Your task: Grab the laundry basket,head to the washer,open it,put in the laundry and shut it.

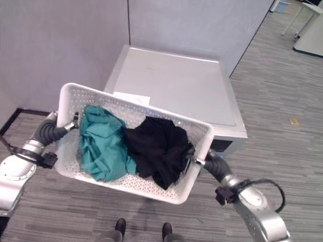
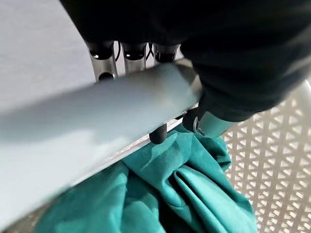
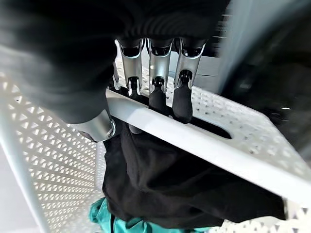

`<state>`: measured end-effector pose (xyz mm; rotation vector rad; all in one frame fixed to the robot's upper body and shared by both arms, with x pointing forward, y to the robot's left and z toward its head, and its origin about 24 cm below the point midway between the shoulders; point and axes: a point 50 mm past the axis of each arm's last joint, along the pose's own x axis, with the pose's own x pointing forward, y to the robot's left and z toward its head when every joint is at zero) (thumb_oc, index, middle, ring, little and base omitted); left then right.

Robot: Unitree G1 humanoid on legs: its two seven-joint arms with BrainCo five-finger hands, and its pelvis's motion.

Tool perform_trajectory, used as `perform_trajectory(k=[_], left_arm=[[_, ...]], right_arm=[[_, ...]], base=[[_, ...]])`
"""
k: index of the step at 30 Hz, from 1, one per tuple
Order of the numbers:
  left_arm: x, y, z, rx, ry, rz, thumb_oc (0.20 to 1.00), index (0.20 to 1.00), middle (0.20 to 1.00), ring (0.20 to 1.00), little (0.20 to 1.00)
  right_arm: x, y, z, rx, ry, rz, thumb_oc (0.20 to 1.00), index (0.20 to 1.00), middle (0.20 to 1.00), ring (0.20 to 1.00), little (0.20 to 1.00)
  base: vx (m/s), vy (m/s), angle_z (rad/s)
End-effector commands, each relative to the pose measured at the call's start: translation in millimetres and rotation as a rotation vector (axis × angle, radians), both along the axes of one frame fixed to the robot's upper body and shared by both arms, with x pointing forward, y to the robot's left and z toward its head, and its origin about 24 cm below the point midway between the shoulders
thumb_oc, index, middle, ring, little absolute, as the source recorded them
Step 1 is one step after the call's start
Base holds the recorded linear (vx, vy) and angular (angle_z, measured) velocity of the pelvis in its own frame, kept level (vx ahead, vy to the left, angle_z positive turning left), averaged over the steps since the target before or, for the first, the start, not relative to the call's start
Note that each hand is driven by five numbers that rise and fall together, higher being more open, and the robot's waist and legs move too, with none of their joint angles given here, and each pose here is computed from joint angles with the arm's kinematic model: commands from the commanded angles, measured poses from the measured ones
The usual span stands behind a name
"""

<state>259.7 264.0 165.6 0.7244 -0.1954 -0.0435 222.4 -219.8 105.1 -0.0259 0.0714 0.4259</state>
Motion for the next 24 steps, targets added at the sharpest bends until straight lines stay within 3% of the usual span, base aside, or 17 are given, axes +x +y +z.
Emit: perform_trajectory(k=[1,11,24], left_arm=[[12,-5,58,-0.013,-0.241,-0.062,0.2,0.2,0.2,0.2,0.2],[22,-13,126,0.089,-0.285,-0.155,0.2,0.2,0.2,0.2,0.2],[88,-41,185,0.136,-0.259,-0.111,0.2,0.2,0.2,0.2,0.2]], right_arm=[[19,-26,78,-0.053,-0.341,-0.11,0.2,0.2,0.2,0.2,0.2],[21,-59,147,-0.214,-0.492,-0.217,0.2,0.2,0.2,0.2,0.2],[65,-54,183,-0.335,-0.53,-0.266,0.2,0.2,0.2,0.2,0.2]], base=[[0.07,0.026,0.0],[0.05,0.026,0.0],[0.02,0.009,0.0]])
